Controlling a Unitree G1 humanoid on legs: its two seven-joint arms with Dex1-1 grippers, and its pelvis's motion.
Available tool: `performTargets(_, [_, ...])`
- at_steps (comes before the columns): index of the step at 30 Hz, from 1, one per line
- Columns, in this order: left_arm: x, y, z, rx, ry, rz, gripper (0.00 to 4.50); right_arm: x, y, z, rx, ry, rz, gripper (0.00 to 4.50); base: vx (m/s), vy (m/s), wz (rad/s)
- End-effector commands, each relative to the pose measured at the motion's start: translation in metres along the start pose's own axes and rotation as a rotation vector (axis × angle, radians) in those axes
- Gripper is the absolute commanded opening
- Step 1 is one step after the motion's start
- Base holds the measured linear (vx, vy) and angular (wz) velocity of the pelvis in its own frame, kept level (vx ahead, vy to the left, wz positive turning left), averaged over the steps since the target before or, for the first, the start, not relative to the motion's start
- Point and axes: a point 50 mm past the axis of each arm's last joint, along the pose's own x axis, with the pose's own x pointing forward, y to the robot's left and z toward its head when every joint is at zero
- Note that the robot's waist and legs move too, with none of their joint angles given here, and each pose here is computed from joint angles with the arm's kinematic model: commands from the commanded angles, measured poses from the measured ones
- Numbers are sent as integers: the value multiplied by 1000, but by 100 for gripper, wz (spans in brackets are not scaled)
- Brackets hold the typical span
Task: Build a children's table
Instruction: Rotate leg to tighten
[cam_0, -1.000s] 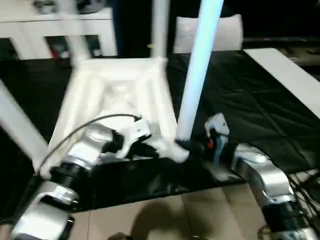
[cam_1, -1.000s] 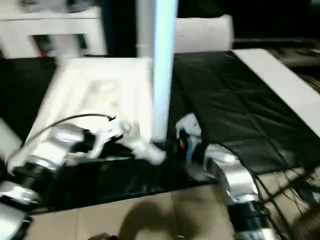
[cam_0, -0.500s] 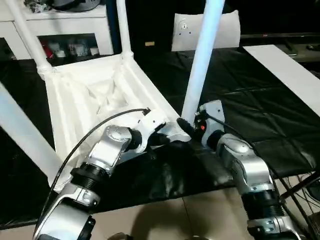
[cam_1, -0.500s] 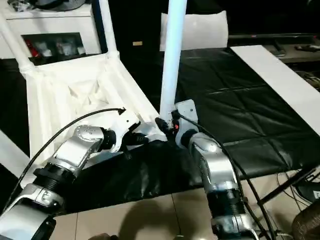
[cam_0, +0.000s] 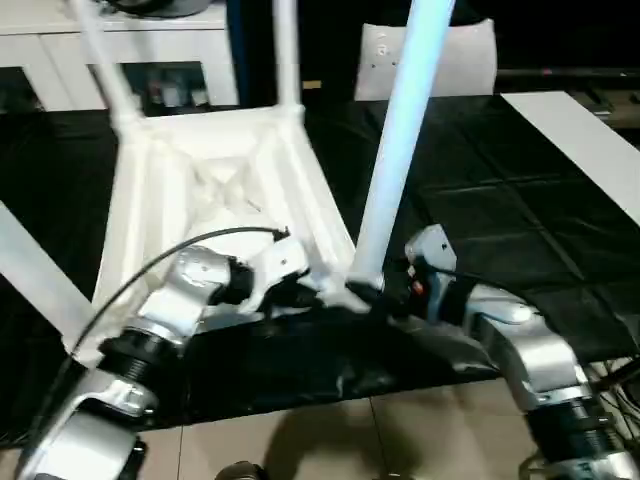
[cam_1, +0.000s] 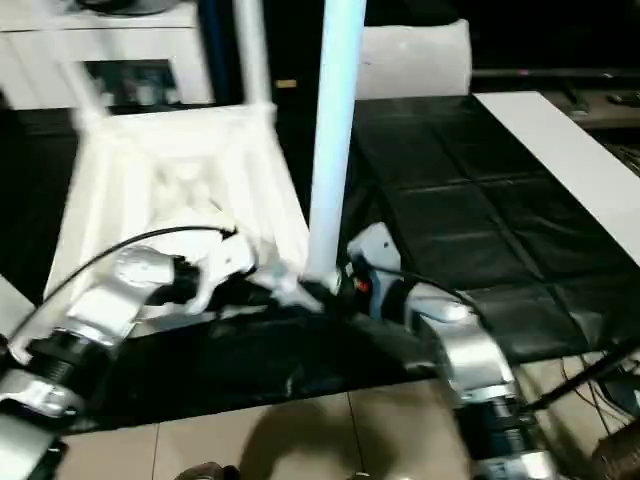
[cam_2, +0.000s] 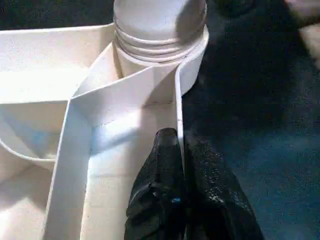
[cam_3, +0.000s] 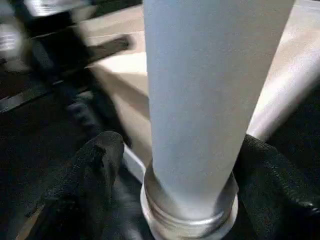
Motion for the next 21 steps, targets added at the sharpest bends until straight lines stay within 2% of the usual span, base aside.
performTargets(1, [6, -7, 13, 93, -27, -145, 0, -3, 2, 10, -41, -26, 96, 358, 0, 0, 0])
performTargets(5, [0, -10, 10, 130, 2, -221, 0, -10, 1, 13, -39, -24, 205, 358, 0, 0, 0])
performTargets(7, [-2, -11, 8, 153, 30, -264, 0, -14, 2, 12, -33, 6, 307, 358, 0, 0, 0])
performTargets(8, [-2, -11, 8, 153, 30, -264, 0, -14, 2, 12, -33, 6, 307, 332, 0, 0, 0])
performTargets(11, [-3, -12, 9, 172, 43, -303, 0, -17, 6, 10, -26, 53, 417, 324, 0, 0, 0])
performTargets(13, [-3, -12, 10, 179, 44, -313, 0, -18, 7, 10, -20, 66, 443, 289, 0, 0, 0])
performTargets(21, [-1, -13, 12, 197, 39, -345, 0, -18, 6, 11, 2, 74, 509, 228, 0, 0, 0])
